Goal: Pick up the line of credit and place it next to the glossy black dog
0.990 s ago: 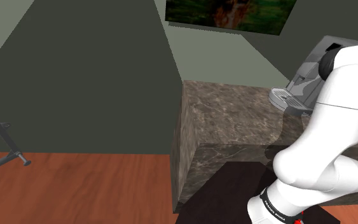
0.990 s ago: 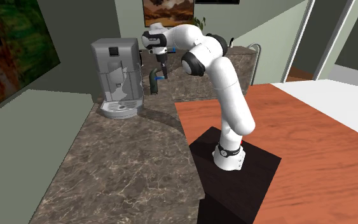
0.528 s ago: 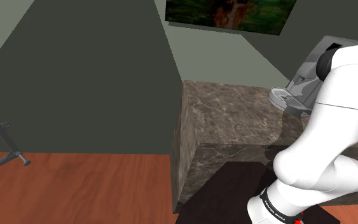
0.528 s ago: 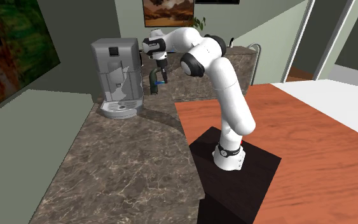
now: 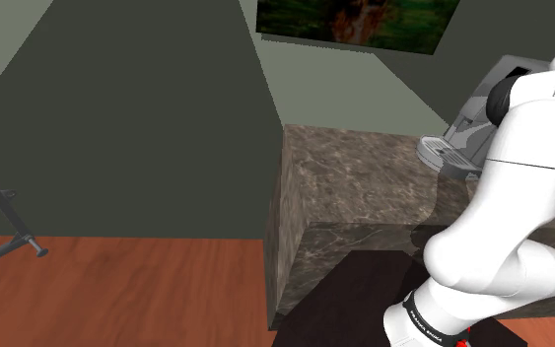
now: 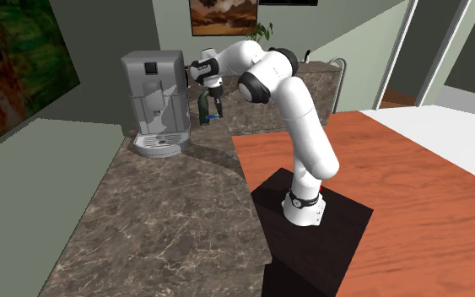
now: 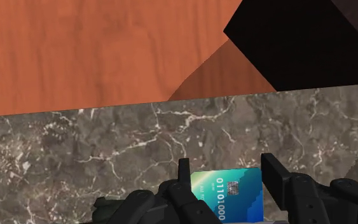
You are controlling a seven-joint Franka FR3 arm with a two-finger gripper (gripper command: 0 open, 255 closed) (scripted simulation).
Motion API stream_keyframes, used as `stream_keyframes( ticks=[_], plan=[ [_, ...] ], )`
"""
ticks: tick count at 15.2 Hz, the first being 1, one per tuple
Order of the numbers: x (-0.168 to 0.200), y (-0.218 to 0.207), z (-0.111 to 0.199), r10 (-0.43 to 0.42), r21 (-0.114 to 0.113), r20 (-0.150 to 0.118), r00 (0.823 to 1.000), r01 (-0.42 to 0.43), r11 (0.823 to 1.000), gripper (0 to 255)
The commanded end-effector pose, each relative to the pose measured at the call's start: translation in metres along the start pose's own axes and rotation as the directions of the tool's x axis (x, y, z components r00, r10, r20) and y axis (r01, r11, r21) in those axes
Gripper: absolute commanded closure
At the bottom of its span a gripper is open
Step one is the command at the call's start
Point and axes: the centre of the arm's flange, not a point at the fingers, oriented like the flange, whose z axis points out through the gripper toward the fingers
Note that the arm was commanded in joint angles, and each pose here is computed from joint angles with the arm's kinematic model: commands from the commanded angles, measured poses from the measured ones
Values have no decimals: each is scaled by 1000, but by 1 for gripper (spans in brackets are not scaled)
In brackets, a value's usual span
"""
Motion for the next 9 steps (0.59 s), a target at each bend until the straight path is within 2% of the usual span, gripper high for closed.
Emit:
stream_keyframes(
  ticks=[1,9],
  plan=[
    [3,0,11,0,0,0,1000,0,1000,255],
    [9,1,52,0,0,0,1000,0,1000,255]
  ],
)
